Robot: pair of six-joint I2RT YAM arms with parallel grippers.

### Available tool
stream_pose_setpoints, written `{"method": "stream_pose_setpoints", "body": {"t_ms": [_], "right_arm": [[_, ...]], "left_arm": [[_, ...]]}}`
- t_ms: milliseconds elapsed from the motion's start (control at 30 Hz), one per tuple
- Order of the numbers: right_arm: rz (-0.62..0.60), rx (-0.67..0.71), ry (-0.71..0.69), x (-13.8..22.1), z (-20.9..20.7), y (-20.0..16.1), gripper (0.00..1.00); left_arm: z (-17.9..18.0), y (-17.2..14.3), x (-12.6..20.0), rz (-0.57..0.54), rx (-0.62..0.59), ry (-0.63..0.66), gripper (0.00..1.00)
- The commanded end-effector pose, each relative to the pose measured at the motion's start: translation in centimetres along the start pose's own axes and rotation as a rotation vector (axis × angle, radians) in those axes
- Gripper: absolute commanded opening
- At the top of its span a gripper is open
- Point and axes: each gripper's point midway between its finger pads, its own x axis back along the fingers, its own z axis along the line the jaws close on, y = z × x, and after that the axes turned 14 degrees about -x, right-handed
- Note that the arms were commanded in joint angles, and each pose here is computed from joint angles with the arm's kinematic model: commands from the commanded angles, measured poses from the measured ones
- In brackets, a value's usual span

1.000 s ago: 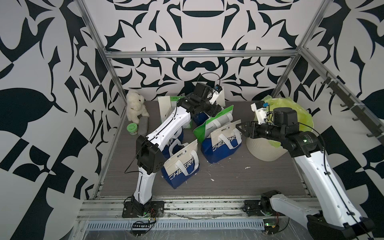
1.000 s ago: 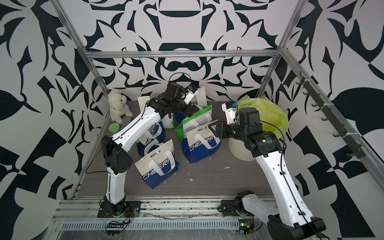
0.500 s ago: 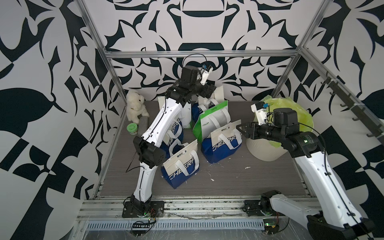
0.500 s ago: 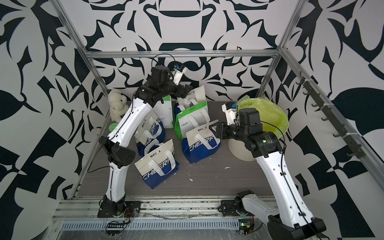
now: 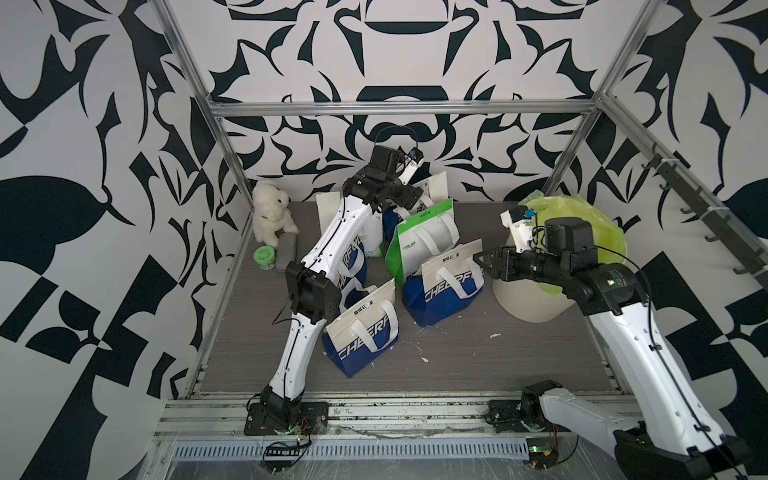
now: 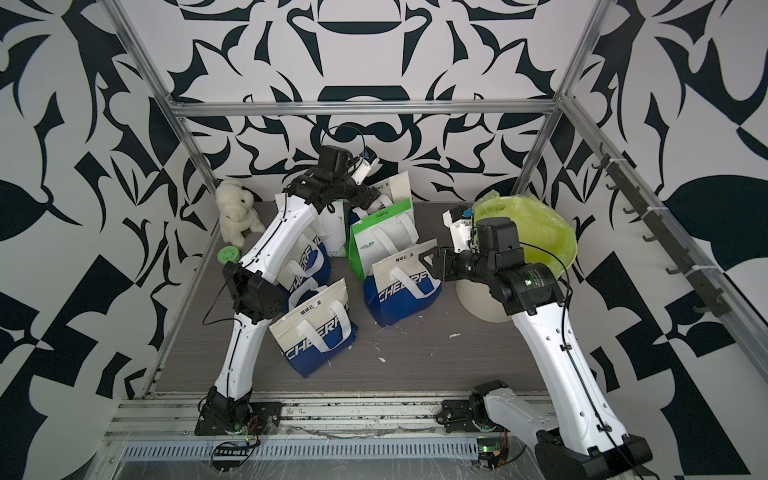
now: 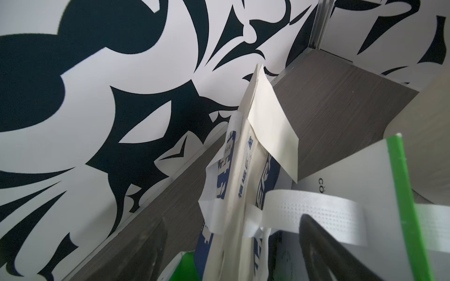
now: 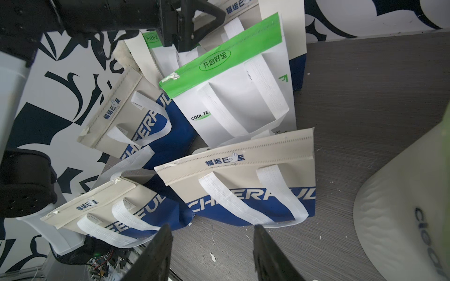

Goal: Shred takeout receipts and throw away
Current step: Pick up the takeout bag at the center of the board.

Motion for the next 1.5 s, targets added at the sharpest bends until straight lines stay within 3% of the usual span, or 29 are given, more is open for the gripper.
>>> {"method": "stream_pose_setpoints", "body": {"t_ms": [0, 367, 633, 700, 867, 967, 1100, 1233, 1467], "right_arm": [[-0.014, 0.017, -0.005, 0.1, 0.1, 0.3, 0.54], [-0.037, 0.008, 0.01, -0.2, 0.9, 1.4, 0.54], [-0.106, 0.032, 0.049, -1.7, 3.2, 5.5, 0.56], [-0.116, 0.04, 0.069, -2.4, 4.2, 6.5, 0.56], [-0.112, 0.066, 0.099, -3.6, 6.3, 7.7, 0.56], [-0.104, 0.075, 0.096, -3.8, 6.6, 7.5, 0.56], [-0.096, 0.082, 0.072, -3.6, 6.0, 6.9, 0.56], [-0.094, 0.083, 0.065, -3.4, 5.8, 6.6, 0.56], [-0.1, 0.092, 0.028, -3.7, 5.0, 6.6, 0.56]], "left_arm": [[0.1, -0.6, -0.7, 0.005, -0.019, -0.01, 0.86], [-1.9, -2.3, -1.3, 0.043, -0.027, -0.109, 0.64], [-1.7, -2.2, -1.8, 0.033, -0.031, -0.099, 0.48], [-1.4, -2.1, -1.9, 0.028, -0.034, -0.08, 0.4], [0.0, -1.7, -1.9, 0.021, -0.056, -0.02, 0.43], [1.0, -1.7, -1.5, 0.029, -0.068, 0.027, 0.69], [1.7, -1.3, -0.8, 0.015, -0.081, 0.049, 0.74], [2.2, -2.1, -1.2, 0.031, -0.066, 0.046, 0.71], [0.8, -3.4, -1.3, 0.05, -0.013, -0.044, 0.44]]}}
